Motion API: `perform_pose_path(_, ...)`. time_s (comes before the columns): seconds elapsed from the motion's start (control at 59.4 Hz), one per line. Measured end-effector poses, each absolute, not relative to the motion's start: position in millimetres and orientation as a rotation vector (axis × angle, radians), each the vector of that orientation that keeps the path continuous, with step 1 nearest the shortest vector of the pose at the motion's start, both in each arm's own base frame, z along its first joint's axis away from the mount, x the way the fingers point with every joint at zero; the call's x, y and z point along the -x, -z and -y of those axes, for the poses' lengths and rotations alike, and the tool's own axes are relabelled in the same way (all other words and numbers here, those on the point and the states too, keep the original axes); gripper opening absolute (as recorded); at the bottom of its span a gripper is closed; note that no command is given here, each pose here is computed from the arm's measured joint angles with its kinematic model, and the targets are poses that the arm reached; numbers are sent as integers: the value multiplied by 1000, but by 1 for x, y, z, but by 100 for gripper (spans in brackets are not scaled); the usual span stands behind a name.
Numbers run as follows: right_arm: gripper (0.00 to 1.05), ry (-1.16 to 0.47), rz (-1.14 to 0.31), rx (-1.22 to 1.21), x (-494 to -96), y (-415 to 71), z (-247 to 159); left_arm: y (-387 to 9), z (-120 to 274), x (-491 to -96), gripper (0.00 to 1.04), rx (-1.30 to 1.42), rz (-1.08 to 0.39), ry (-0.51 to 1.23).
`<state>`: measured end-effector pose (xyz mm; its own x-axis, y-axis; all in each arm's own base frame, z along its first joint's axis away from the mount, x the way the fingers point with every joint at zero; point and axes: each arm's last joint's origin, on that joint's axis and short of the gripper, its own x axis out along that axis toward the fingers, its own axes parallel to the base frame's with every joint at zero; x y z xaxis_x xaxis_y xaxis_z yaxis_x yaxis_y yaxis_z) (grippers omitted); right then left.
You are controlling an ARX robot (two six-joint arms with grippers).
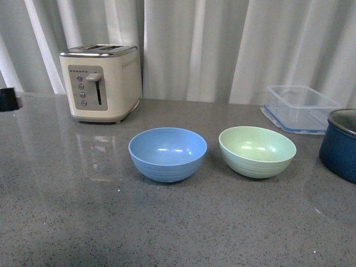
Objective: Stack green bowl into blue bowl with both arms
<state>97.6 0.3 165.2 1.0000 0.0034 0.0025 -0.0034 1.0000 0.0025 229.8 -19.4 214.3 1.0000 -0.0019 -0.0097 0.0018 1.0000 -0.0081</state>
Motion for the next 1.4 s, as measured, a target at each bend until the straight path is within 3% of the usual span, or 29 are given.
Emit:
perform_pose_path(0.606, 95, -3, 2, -2, -98, -165, 0, -179, 0, -159, 4, 8, -9, -1)
perform_pose_path(1.397, 95, -3, 2, -2, -98, -165, 0, -174, 0, -122, 4, 8, 30, 2)
